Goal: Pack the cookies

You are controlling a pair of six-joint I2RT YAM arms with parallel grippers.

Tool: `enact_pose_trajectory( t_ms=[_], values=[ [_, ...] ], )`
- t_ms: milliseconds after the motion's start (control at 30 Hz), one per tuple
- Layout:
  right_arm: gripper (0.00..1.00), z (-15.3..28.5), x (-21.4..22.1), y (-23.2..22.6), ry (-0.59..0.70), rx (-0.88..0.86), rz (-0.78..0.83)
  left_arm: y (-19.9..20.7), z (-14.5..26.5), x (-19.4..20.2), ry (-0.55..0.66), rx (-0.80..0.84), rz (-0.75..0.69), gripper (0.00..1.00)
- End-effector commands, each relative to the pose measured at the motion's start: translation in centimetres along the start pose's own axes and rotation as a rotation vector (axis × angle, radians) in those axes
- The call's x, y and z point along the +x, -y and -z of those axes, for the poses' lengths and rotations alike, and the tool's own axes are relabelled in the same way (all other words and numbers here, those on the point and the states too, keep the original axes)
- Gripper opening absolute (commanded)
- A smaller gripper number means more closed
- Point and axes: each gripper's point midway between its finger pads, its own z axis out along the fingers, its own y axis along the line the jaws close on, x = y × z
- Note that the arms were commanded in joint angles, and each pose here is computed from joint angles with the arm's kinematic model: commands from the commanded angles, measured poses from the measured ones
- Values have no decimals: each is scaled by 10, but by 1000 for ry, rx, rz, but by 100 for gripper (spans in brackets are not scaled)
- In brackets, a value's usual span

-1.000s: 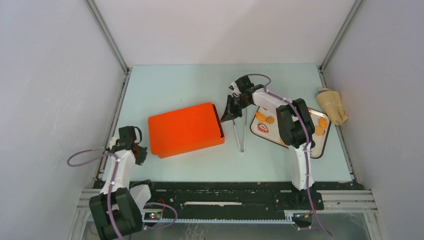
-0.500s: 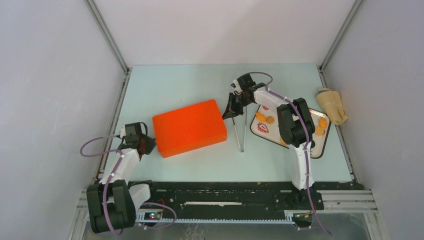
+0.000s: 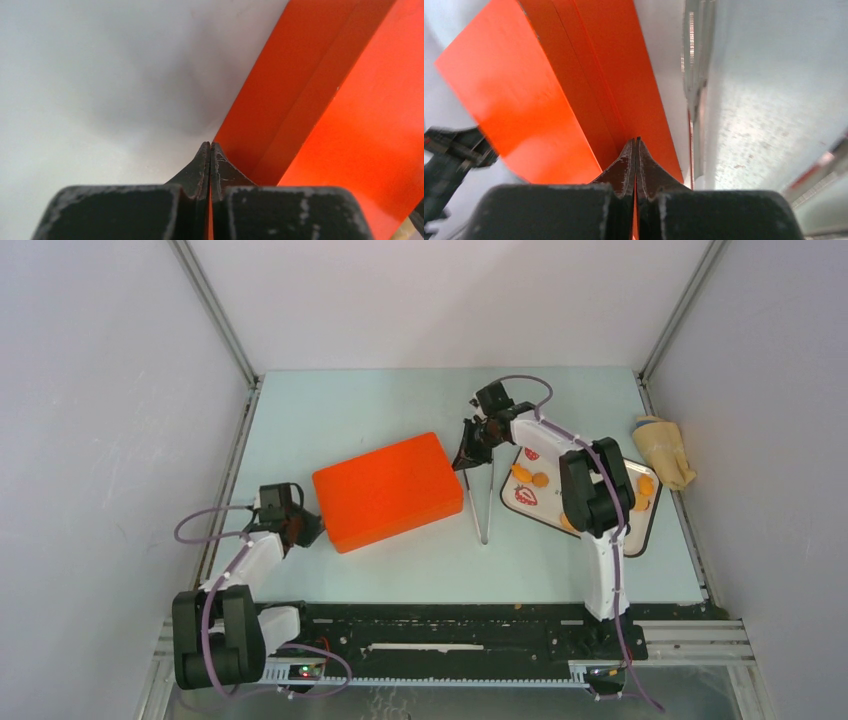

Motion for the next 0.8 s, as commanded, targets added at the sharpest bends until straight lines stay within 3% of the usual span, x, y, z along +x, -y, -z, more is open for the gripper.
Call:
enact_pose_trajectory(
  t_ms=[0,133,267,500,767],
  values=[
    [0,39,-11,-17,208,200,104,33,6,17,-97,137,-32,0],
    [0,99,-29,-52,459,314,235,34,7,17,-96,143,-38,0],
    [0,131,-23,-92,561,364,380,36,9,15,-87,149,-42,0],
    [0,106,8,-95,459,377,434,39,11,12,-80,159,-46,0],
    [0,20,71,0,184,466,353,42,14,10,-72,172,-52,0]
  ],
)
